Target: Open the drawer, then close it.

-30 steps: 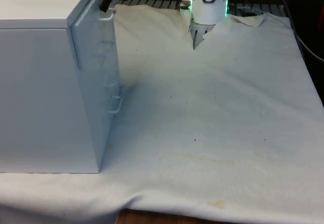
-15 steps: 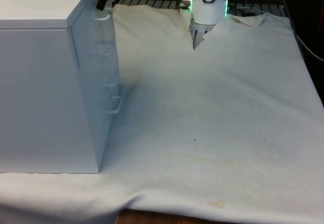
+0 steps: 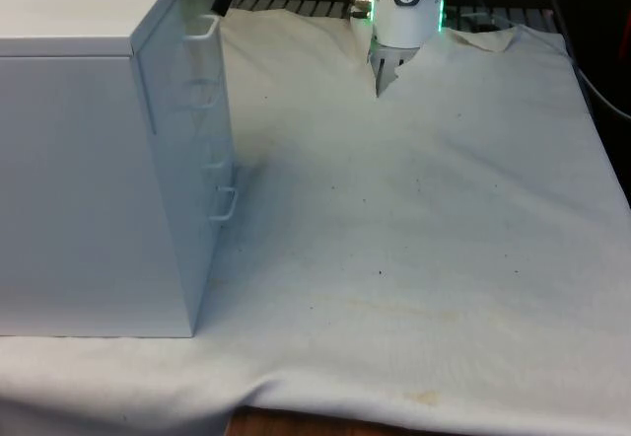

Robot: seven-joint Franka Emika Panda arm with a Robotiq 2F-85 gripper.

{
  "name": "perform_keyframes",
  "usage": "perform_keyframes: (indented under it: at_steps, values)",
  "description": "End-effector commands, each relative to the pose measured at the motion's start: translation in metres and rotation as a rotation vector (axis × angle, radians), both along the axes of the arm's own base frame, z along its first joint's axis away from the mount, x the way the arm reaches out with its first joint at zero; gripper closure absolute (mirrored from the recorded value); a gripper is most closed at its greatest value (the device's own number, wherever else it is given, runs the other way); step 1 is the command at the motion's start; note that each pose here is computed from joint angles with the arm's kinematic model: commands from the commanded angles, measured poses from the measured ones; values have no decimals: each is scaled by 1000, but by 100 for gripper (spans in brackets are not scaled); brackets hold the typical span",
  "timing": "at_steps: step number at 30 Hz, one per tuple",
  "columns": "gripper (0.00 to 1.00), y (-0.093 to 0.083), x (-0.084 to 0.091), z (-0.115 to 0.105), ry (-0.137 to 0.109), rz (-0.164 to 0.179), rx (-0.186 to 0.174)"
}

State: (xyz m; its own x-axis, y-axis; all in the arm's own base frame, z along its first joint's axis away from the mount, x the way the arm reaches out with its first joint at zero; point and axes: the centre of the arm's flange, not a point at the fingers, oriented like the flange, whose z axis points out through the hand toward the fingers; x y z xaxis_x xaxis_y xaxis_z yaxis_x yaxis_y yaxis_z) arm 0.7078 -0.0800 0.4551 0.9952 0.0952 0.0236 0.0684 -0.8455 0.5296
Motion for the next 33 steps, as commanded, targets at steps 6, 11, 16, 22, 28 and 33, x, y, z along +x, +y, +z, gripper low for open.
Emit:
perform_keyframes:
  at_steps: [6, 11, 16, 22, 28, 33]
  values:
    - [100, 15, 2, 0, -12, 8, 38]
    - [100, 24, 3, 1, -25, 13, 61]
    - [100, 34, 5, 1, -39, 20, 87]
    - [100, 45, 6, 0, -56, 25, 127]
    - [100, 52, 7, 1, -70, 28, 157]
    - [100, 59, 8, 0, -82, 29, 190]
